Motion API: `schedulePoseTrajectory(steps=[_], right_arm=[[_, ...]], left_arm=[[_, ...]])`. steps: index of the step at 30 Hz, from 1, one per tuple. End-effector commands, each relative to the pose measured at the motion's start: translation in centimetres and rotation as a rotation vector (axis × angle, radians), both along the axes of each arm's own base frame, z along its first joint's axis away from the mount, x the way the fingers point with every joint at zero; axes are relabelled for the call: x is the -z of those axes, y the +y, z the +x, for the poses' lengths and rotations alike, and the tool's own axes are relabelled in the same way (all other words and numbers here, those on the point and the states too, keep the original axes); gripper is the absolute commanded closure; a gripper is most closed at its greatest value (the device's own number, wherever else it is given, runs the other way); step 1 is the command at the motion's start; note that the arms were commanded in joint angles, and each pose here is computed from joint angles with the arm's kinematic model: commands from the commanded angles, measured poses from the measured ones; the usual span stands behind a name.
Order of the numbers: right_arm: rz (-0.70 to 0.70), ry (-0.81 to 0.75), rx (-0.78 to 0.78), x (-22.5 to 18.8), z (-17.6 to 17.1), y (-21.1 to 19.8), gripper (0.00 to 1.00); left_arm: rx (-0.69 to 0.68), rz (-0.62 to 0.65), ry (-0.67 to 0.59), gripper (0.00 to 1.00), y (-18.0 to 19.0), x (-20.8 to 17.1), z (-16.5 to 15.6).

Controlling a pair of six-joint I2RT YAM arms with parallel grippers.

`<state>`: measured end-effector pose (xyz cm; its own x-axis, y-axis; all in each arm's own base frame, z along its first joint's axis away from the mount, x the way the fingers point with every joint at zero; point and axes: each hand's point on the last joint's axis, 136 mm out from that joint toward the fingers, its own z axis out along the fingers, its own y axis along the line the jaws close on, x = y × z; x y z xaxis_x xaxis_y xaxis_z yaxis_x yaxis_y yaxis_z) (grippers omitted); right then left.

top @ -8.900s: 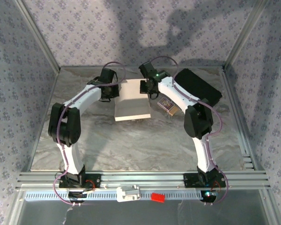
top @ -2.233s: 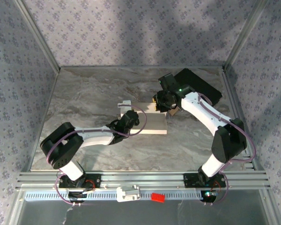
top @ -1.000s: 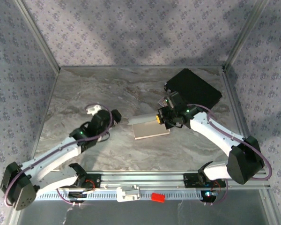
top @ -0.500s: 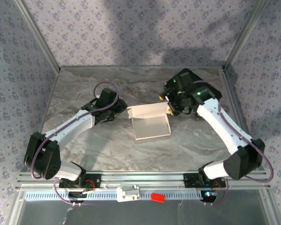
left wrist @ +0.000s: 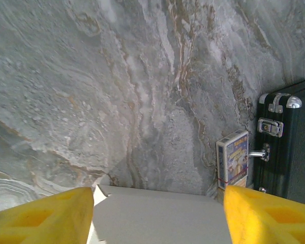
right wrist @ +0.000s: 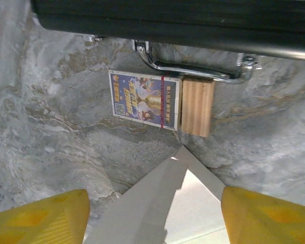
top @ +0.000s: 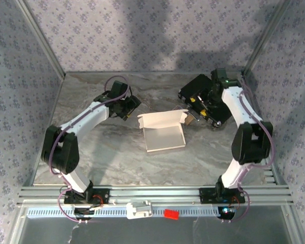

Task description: Fold the paper box

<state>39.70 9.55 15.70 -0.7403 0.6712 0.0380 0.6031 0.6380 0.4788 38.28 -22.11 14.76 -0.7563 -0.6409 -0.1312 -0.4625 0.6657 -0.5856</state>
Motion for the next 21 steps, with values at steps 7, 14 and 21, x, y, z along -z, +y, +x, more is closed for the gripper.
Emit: schedulePoseTrajectory(steps=[7, 14, 21], right_arm=[[0.143, 0.066, -0.071, 1.2, -0.4, 4.7, 0.33], [0.179, 0.09, -0.087, 1.9, -0.9, 6.6, 0.35], [0.202, 0.107, -0.09, 1.7, -1.8, 7.1, 0.35]], left_arm=[[-0.06, -0.13, 0.139, 0.3, -2.4, 0.9, -1.9], [-0.08, -0.179, 0.152, 0.29, -3.3, 1.7, -2.3], [-0.074, -0.212, 0.131, 0.3, -4.2, 1.7, -1.9]])
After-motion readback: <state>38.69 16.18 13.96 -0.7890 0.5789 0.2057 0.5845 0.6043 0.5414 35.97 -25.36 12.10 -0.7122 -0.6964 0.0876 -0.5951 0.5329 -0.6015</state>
